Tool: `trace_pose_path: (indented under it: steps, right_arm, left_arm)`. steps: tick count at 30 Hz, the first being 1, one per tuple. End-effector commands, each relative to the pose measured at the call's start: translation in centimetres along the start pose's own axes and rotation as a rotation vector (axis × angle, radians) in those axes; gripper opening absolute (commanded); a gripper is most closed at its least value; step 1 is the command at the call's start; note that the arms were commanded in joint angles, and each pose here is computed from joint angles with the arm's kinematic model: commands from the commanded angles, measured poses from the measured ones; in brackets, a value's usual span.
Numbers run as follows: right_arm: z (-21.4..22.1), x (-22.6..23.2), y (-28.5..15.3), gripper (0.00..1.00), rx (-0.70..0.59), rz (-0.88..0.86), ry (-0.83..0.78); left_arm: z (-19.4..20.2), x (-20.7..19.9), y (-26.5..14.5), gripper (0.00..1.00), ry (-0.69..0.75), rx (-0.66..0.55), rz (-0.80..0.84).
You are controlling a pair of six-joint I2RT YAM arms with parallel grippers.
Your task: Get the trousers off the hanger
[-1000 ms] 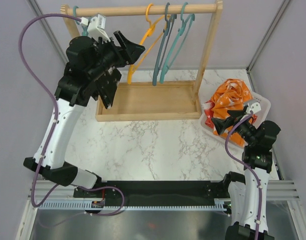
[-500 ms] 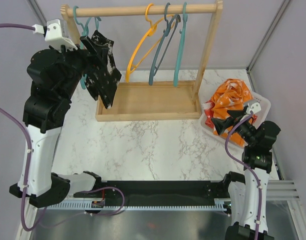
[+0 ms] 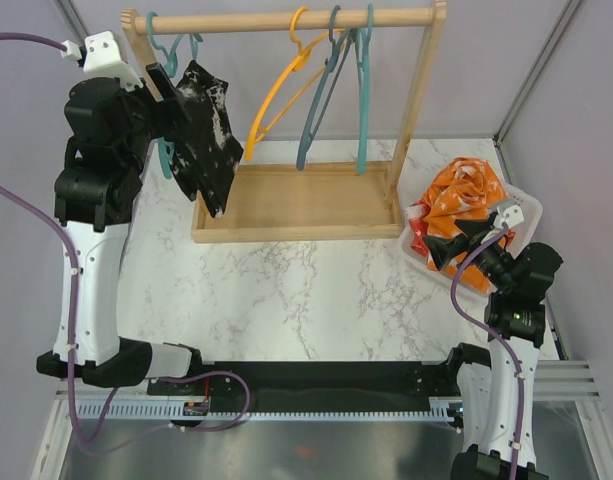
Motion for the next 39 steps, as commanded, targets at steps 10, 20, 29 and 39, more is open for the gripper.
trace_pose_path:
  steps: [10, 20, 29, 39]
  right_arm:
    - [-0.4, 0.3, 0.0, 0.98, -0.027, -0.036, -0.033]
    - [-0.4, 0.3, 0.0, 0.98, -0.026, -0.039, -0.031]
    - [-0.4, 0.3, 0.0, 0.98, -0.028, -0.037, -0.034]
    - [-0.4, 0.3, -0.1, 0.98, -0.030, -0.038, -0.038]
  left_arm:
    - [1.0, 1.2, 3.9, 0.70, -0.105, 0.099, 0.083]
    - [0.4, 0.8, 5.9, 0.02, -0.148, 0.097, 0.112]
    - [-4.8, -1.3, 3.5, 0.02, -0.246, -0.069, 0.330]
    - [-7.2, -2.3, 0.4, 0.02, -0.275, -0.158, 0.499]
Point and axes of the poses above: each gripper's point midway between its finger pads, its own y axis out along the fingers, its own x axis along the line the jaws close on, z = x × y, the point moved 10 cm from there along -y, back along the fingers, and after that the axes turned 4 degrees about y, right-handed, at the moved point
